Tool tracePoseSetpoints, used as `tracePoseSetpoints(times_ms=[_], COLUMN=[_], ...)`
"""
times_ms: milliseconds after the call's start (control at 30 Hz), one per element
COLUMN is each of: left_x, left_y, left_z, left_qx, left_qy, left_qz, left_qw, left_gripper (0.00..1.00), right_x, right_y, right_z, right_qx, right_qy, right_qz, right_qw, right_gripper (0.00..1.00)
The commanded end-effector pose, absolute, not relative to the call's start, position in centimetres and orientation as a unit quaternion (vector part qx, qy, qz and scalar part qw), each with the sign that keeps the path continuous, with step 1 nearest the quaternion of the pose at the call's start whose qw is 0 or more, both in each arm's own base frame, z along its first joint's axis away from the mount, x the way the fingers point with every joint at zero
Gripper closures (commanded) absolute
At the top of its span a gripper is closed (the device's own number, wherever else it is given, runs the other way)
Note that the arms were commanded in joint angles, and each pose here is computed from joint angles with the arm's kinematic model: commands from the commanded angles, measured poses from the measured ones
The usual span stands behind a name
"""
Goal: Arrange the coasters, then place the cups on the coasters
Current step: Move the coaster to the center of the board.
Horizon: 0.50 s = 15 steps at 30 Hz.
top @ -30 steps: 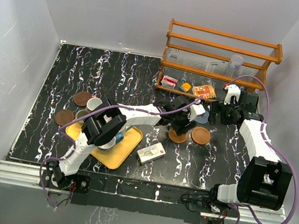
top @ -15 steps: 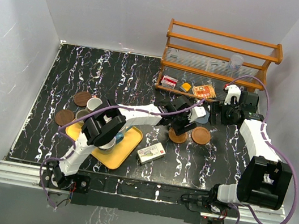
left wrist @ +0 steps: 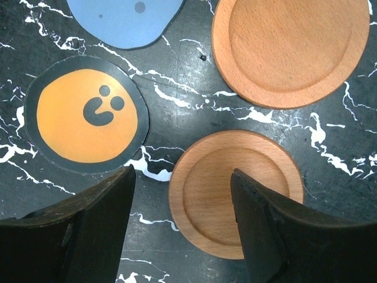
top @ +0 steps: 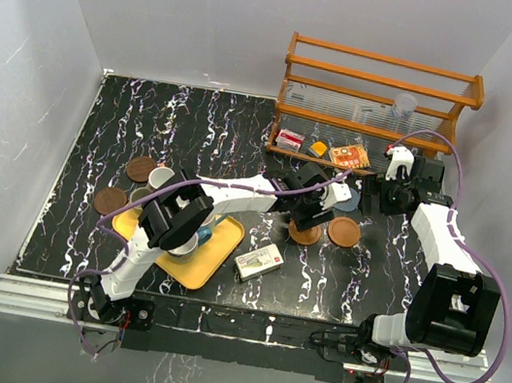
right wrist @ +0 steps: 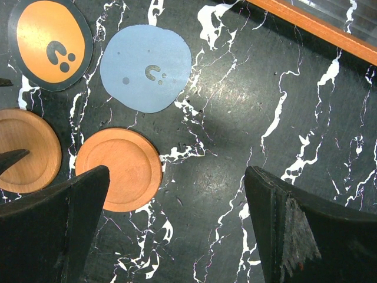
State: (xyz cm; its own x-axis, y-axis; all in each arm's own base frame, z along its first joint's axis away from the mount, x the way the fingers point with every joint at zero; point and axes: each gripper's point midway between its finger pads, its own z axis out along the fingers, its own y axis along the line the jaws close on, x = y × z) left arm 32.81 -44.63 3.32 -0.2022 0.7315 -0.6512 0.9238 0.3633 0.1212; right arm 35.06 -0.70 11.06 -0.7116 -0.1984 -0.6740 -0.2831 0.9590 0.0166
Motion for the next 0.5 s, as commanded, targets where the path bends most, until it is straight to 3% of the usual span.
tracePoseSetpoints(times_ms=[0, 467], left_x=[33.6, 35.8], left_y=[-42.9, -42.2], left_z=[5.9, 3.9], left_qx=[0.532, 0.516], left_qy=[0.765, 0.781], left_qz=[-0.135, -0.118], left_qw=[0.337, 0.332], left_gripper=[0.35, 0.36], right_x=[36.0, 36.0], right_y=[-0.8, -0.9], right_z=[12.0, 11.9], right_qx=[-0.128, -0.128], right_qy=[0.915, 0.916], right_qz=[0.059, 0.059], right_qw=[0.378, 0.376], right_gripper=[0.02, 0.02])
